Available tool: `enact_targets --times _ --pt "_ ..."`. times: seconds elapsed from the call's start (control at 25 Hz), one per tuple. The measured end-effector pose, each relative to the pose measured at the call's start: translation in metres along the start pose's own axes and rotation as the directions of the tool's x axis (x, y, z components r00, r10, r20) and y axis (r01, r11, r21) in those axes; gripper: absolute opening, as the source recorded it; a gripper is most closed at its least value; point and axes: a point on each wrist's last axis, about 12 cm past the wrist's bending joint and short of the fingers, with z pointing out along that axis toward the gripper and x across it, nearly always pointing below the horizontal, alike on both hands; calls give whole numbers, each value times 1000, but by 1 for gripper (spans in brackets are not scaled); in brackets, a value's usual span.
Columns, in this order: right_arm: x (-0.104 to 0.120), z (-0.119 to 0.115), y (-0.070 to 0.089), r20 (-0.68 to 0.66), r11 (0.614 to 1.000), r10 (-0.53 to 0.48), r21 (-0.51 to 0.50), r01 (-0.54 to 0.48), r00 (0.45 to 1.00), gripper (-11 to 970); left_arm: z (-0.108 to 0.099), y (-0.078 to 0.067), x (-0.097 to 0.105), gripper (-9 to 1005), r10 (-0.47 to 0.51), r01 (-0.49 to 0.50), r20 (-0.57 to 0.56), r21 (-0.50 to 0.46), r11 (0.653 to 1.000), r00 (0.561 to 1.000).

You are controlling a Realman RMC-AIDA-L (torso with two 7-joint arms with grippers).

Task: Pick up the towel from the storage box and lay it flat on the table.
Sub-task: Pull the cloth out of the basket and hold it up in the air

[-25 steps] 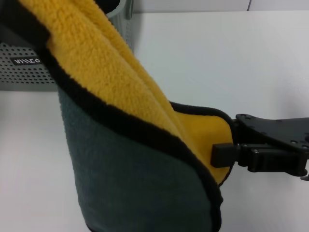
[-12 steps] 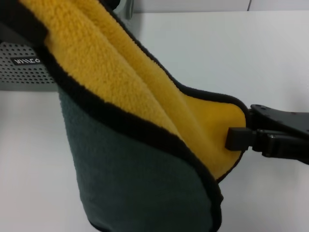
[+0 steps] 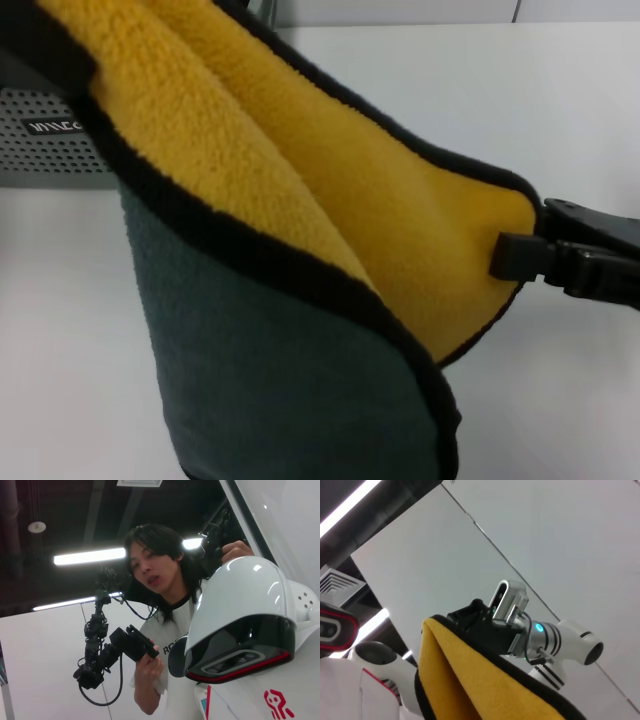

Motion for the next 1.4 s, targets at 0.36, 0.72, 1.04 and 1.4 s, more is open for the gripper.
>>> enact_targets --times 0.36,0.72,1.04,1.4 --pt "1 -9 4 32 999 -12 31 11 999 259 -1 -1 0 17 -2 2 -1 -6 1000 1000" --pt "4 -5 -3 10 998 11 67 -12 1000 212 -1 -2 1 17 -5 5 0 -4 1000 1000" --pt "4 5 -14 -55 994 82 84 -77 995 257 5 0 -5 18 27 -28 34 23 999 999" --pt "6 23 -18 -100 996 85 24 -83 991 657 12 4 -7 18 48 -50 44 53 997 998"
